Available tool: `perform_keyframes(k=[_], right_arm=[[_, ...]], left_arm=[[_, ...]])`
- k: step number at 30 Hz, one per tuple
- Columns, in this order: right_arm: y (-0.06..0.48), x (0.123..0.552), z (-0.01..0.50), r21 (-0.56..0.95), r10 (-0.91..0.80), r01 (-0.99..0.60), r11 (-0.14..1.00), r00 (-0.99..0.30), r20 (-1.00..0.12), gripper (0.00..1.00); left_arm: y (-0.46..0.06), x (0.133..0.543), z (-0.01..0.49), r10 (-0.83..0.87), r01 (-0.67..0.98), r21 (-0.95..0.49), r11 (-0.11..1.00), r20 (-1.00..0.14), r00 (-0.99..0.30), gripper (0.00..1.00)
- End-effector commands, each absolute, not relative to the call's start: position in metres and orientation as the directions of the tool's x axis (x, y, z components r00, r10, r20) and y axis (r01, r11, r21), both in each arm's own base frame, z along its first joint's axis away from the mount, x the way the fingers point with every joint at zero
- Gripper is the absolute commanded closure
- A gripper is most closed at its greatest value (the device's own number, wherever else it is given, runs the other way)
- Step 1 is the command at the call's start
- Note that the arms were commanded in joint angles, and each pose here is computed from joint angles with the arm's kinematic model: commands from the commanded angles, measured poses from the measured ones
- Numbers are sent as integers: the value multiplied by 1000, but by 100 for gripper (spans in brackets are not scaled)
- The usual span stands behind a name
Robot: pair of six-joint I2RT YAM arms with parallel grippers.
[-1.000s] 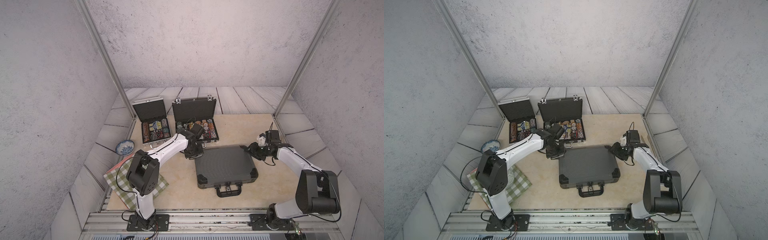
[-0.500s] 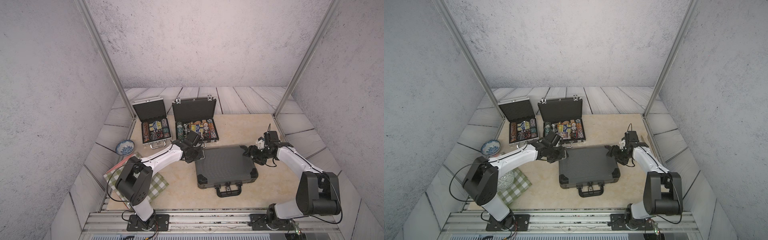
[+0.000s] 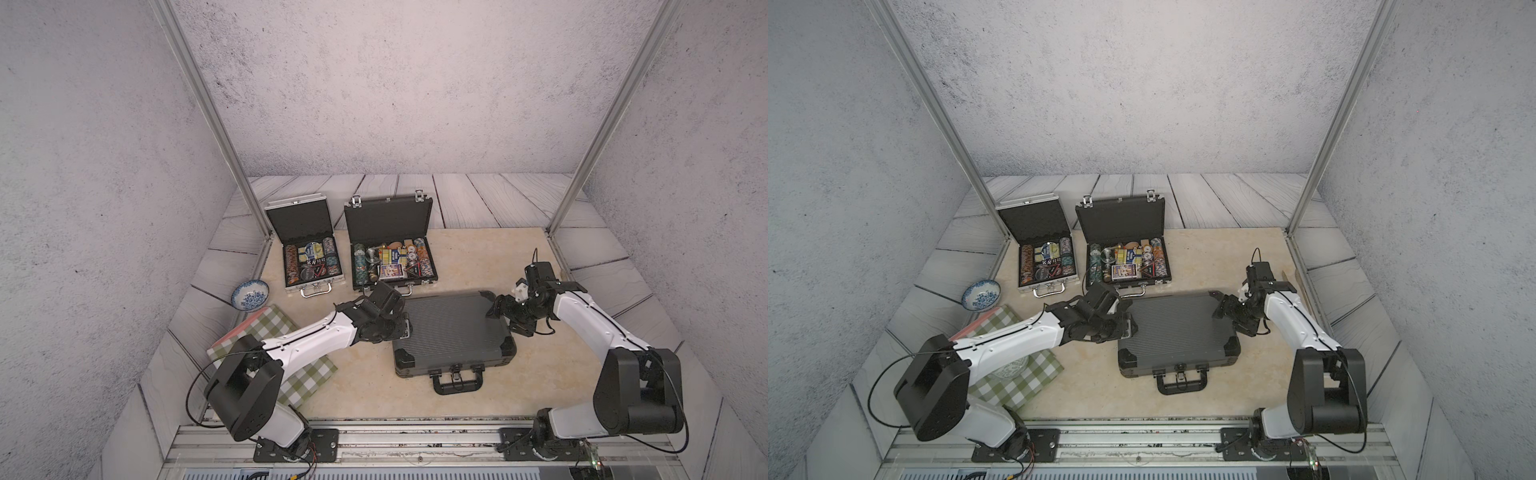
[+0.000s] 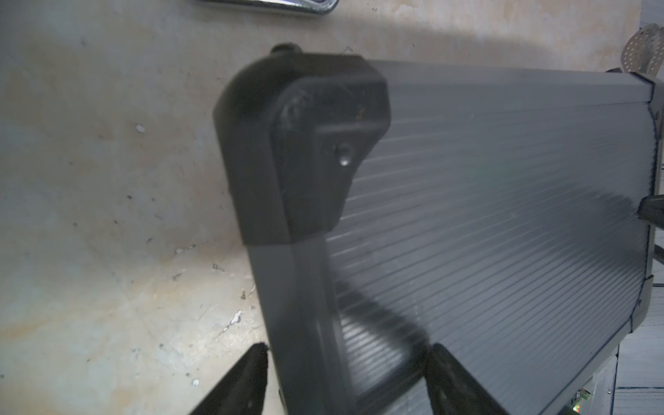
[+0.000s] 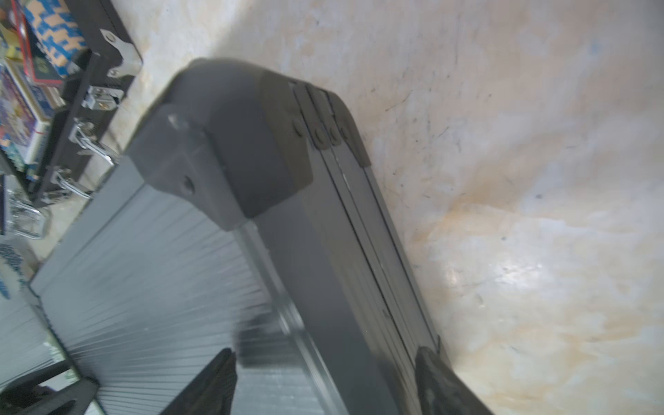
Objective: Close the poker set cases
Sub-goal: Adjust the poker set case at the center of the board.
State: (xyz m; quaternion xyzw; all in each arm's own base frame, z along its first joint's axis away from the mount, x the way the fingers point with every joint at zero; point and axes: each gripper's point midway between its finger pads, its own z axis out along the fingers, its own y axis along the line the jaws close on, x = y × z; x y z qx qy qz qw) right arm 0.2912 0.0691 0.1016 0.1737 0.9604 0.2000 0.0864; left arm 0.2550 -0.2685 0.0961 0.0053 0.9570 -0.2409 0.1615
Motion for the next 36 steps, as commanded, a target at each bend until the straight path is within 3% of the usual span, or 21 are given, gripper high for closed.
perform_keyframes(k=[1,5,14,19,25,36], right_arm=[[54,293,125,355,366,287,890,-913,-179,16],[52,297,130,374,375,288,882,-908,-186,12],[79,278,98,493,334,254,832,-939,-80,11],[84,265,76,505,340,285,814,-940,-18,14],[83,259,62,496,366,325,805,-930,15,24],[60,262,56,458,425,384,802,-905,14,27]], left_arm=[[-254,238,83,-51,67,-422,904,-261,-964,27],[-256,229,76,-43,64,-450,891,-223,-974,23],[-284,217,49,-27,31,-546,837,-99,-995,23],[-303,220,37,0,47,-578,815,-82,-997,32],[-340,223,30,80,112,-604,789,-81,-994,53],[-389,247,27,62,116,-658,744,-105,-993,63]])
